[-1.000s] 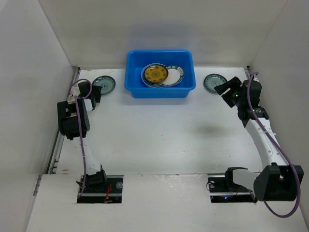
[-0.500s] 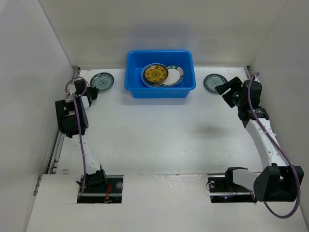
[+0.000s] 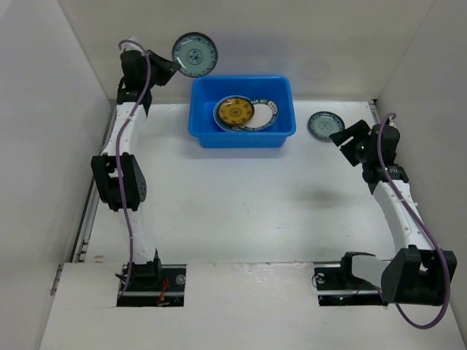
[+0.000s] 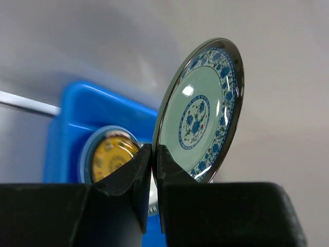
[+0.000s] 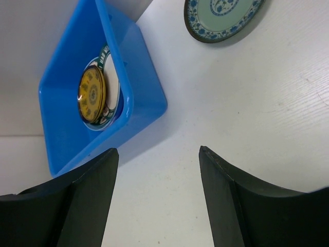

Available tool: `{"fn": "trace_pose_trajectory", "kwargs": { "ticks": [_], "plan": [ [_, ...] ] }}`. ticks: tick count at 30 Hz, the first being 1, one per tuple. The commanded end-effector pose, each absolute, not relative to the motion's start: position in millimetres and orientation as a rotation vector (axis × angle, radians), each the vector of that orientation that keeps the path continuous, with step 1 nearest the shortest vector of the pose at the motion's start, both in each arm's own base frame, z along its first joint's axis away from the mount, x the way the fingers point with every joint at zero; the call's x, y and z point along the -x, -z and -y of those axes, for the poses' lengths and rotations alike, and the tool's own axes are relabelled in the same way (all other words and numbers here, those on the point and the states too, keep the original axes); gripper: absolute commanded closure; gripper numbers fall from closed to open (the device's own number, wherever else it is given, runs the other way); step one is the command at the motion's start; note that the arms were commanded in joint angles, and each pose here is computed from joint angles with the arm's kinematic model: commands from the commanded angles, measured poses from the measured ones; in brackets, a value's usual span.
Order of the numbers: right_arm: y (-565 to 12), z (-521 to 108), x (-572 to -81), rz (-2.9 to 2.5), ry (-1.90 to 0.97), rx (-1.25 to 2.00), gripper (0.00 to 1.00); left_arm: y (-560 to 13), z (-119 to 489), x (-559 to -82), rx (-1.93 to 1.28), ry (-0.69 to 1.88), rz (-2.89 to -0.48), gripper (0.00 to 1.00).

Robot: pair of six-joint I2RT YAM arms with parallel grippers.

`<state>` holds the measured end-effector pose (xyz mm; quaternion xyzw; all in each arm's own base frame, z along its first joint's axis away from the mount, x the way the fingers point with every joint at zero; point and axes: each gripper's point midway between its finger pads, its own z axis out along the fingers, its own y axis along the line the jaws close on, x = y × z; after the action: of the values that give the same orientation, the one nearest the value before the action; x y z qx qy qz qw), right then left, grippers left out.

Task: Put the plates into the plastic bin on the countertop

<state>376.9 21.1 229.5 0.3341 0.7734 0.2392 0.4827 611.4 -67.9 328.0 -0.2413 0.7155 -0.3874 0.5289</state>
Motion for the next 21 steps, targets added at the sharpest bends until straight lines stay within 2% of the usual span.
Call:
{"fn": "trace_pose_trajectory", "kwargs": {
  "ticks": [1,12,21],
  "plan": [
    [-246,-21,-376,-1.829,-0.617,-0.777,0.3,-325,125,-590,0.316,0.943,-1.825,0.95],
    [-233,-19,-359,-1.843,-0.62,-0.777,0.31,-233,219,-610,0.089,0.839,-1.918,0.95],
    [-224,-11,-336,-1.838,-0.596,-0.806,0.31,-179,240,-635,0.09,0.744,-1.945,0.93]
  ]
}}
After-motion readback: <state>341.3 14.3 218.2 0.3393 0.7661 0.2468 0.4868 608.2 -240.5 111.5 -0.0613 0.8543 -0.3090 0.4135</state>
